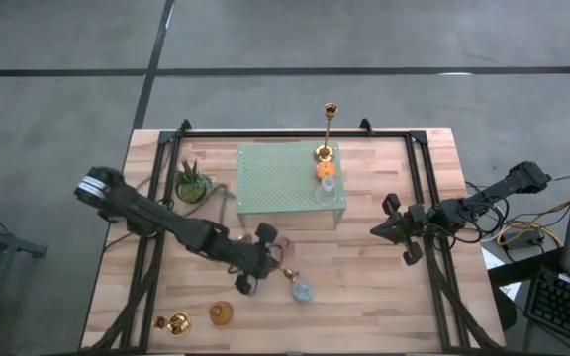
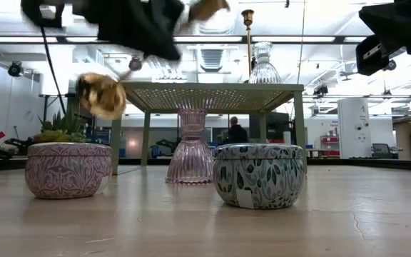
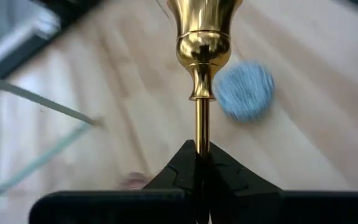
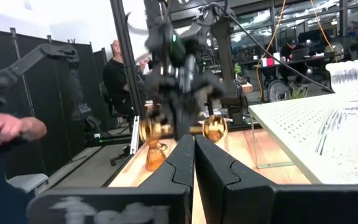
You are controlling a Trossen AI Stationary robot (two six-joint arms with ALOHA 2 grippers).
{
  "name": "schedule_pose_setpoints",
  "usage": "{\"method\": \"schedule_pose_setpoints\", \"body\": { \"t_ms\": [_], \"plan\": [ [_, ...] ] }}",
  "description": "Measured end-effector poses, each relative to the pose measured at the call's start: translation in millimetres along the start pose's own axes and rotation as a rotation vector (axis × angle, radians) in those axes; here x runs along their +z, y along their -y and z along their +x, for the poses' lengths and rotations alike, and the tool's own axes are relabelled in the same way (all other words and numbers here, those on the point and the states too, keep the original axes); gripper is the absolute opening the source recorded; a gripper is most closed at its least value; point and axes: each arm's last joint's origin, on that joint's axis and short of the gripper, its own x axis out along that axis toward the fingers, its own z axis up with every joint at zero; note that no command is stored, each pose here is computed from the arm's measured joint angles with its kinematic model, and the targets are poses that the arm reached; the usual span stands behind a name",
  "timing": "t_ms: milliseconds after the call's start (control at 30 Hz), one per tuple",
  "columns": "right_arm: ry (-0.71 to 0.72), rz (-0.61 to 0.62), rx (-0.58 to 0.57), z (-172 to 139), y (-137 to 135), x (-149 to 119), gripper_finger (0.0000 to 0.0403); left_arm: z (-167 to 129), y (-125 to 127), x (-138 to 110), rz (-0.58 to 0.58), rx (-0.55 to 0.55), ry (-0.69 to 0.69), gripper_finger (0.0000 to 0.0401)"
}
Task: Pick & Place candle stick holders
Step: Put the top gold candle holder on the shelf
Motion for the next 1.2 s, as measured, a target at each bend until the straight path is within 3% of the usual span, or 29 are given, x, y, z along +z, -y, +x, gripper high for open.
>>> {"method": "schedule_pose_setpoints", "body": {
  "t_ms": [333, 567, 933, 1200],
  "plan": [
    [0.0, 0.0, 0.0, 0.0, 0.0, 0.0, 0.0008, -83.9, -56.9, 18.0, -0.231, 0.32, 0.268, 0.0017],
    [0.0, -0.002, 0.0, 0.0, 0.0, 0.0, 0.0008, -115.7, -98.9, 0.0, -0.291, 0.417, 0.559, 0.0017],
    [0.0, -0.002, 0.0, 0.0, 0.0, 0.0, 0.0008, -103.8, -170.1, -61.4, -0.39, 0.491, 0.926, 0.0018],
    [0.001, 0.0, 0.0, 0.0, 0.0, 0.1, 0.0008, -65.2, -201.3, -94.4, -0.449, 0.575, 0.917, 0.0019]
  ]
}}
